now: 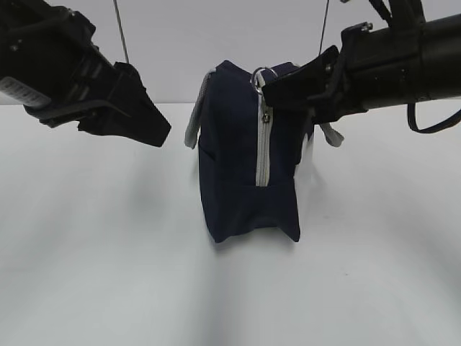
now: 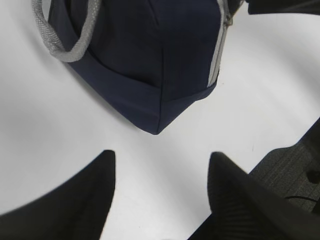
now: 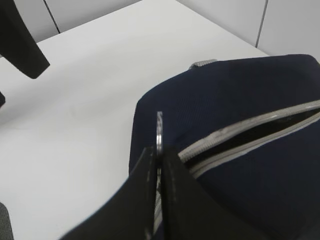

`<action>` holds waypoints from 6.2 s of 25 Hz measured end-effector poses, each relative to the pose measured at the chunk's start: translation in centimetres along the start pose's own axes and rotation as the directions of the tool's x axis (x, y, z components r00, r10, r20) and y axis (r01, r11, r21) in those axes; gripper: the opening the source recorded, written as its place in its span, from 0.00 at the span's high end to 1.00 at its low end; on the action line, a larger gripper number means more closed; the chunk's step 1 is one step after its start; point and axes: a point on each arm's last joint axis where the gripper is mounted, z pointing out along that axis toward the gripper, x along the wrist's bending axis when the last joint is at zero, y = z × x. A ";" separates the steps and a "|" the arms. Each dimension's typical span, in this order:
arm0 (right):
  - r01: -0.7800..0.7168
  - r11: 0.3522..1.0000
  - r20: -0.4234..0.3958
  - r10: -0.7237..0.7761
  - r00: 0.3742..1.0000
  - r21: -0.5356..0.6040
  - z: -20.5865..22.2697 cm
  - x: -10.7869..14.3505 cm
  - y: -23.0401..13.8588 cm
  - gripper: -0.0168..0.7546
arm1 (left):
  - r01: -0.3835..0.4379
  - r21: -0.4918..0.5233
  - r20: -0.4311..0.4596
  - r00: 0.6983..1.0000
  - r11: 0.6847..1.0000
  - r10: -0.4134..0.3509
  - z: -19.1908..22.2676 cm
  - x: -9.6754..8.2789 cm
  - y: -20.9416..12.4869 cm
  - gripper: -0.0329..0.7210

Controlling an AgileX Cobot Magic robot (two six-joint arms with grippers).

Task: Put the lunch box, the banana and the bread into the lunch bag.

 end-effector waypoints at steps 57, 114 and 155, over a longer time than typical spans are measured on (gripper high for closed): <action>0.000 0.999 -0.049 0.002 0.999 0.037 0.9 -0.1 -0.7 1.00 | -0.165 -0.286 0.155 0.964 0.944 0.215 13.7 1.2 -4.8 0.41; -0.115 0.993 0.077 0.117 0.990 -0.030 1.6 -2.4 0.8 1.00 | -0.159 -0.223 0.254 0.943 0.962 0.215 14.4 0.6 -7.7 0.94; -0.078 0.996 -0.109 0.082 0.991 0.039 3.4 -5.2 0.2 1.00 | 0.428 -0.163 0.481 0.821 0.889 -0.307 10.5 4.1 -6.4 0.12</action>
